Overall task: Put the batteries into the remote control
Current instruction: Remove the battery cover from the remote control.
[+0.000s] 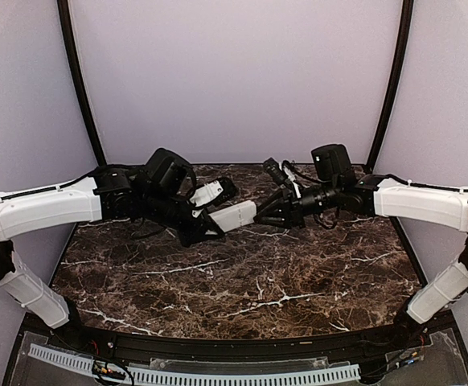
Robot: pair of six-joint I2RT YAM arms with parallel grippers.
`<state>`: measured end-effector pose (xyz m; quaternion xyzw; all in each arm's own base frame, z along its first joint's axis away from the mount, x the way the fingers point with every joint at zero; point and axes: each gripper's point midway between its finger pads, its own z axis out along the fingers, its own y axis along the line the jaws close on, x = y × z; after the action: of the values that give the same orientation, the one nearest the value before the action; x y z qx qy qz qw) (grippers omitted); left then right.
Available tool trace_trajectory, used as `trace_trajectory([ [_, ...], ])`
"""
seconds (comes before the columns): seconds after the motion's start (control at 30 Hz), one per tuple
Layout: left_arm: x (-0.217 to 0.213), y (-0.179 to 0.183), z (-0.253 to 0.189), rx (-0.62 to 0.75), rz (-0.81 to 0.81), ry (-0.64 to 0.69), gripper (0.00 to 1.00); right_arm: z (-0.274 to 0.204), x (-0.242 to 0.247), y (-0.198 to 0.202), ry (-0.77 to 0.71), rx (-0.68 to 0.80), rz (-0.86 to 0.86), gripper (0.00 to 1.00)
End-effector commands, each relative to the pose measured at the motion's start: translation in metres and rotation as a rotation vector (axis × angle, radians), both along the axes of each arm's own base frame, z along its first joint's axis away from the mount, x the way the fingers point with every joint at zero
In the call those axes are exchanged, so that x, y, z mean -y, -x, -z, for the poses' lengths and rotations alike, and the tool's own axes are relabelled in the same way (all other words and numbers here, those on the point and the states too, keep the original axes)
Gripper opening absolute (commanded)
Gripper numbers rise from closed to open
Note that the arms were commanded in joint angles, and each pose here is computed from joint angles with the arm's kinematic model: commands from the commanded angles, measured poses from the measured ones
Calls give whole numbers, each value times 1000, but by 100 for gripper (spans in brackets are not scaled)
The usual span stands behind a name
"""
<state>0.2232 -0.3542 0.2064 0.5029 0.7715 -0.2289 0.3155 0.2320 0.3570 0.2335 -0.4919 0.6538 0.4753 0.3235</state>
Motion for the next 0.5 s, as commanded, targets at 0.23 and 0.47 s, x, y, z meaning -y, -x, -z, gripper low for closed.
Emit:
trace_trajectory([
  [0.23,-3,-3,-25,57,-19,68,0,-24,-5,-1,-95,98,23,32],
  [0.47,-4,-3,-28,61,-19,77,0,-26,-9,-5,-100,107,28,33],
])
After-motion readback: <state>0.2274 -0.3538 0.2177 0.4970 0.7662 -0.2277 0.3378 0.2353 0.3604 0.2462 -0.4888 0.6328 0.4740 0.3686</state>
